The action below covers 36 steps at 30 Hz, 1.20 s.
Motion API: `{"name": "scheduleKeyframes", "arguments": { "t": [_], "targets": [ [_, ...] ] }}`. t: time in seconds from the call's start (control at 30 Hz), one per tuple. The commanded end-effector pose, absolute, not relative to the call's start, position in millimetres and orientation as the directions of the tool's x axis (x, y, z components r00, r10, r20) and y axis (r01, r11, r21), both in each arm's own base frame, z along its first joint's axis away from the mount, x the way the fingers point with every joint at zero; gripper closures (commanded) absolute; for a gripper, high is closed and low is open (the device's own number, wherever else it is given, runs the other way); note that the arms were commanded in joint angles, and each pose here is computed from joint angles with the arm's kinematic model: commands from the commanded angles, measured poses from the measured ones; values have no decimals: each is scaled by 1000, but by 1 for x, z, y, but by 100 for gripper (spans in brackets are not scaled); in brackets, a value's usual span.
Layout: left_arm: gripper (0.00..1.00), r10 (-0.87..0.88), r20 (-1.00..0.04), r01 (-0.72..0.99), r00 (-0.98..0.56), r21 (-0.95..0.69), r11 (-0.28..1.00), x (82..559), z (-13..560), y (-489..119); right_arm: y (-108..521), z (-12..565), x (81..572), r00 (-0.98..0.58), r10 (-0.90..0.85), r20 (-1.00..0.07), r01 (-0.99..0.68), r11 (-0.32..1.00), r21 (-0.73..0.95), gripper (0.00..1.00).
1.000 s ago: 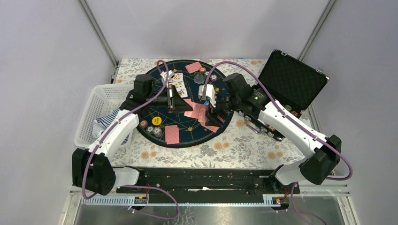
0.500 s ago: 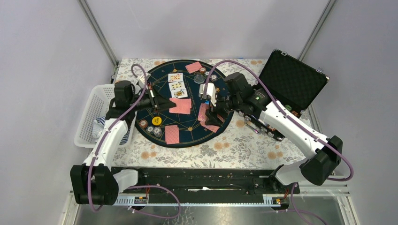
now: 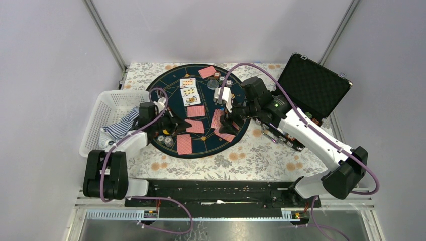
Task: Distribute texas hold em gaming equipment
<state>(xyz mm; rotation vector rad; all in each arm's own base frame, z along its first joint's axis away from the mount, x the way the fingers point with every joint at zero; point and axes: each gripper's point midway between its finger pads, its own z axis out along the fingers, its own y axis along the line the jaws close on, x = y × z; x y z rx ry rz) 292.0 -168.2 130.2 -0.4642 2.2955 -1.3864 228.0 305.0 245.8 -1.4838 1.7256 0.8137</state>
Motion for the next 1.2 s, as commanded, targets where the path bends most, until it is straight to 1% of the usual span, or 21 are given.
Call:
{"name": "scheduleKeyframes", "arguments": {
  "t": [0.0, 0.23, 0.33, 0.43, 0.57, 0.63, 0.73, 0.8, 0.93, 1.03, 1.13, 1.17],
  "targets": [
    [100, -534, -321, 33, -782, -878, 478, 329, 136, -174, 308, 272, 234, -38, -487, -873, -989, 146, -39, 100],
    [100, -513, -311, -5, -800, -852, 524, 343, 99, -188, 309, 265, 235, -52, -496, -867, -989, 146, -24, 100],
    [97, -519, -313, 10, -795, -863, 506, 351, 97, -193, 308, 265, 235, -51, -499, -865, -989, 148, -27, 100],
    [97, -528, -312, 3, -790, -863, 506, 360, 92, -194, 306, 263, 235, -53, -503, -863, -988, 150, -26, 100],
    [96, -533, -314, -31, -786, -840, 541, 366, 76, -189, 304, 260, 236, -54, -513, -857, -988, 152, -29, 100],
    [89, -530, -320, -48, -786, -822, 567, 368, 67, -186, 305, 259, 236, -55, -514, -856, -988, 152, -28, 100],
    [81, -522, -359, -63, -774, -776, 628, 374, 60, -178, 305, 257, 237, -56, -516, -855, -988, 150, -26, 100],
    [71, -507, -387, -73, -770, -736, 673, 378, 56, -172, 305, 257, 236, -56, -517, -854, -989, 148, -25, 100],
    [61, -473, -429, -56, -770, -693, 719, 379, 61, -168, 305, 257, 236, -54, -516, -855, -989, 148, -26, 100],
    [47, -442, -473, -43, -762, -645, 763, 378, 71, -163, 303, 257, 235, -53, -517, -854, -989, 148, -28, 100],
    [27, -416, -513, -63, -751, -572, 818, 376, 79, -148, 301, 258, 232, -51, -519, -853, -989, 148, -30, 100],
    [22, -402, -525, -56, -751, -555, 830, 375, 84, -145, 300, 259, 231, -50, -518, -854, -989, 147, -31, 100]
  ]
}}
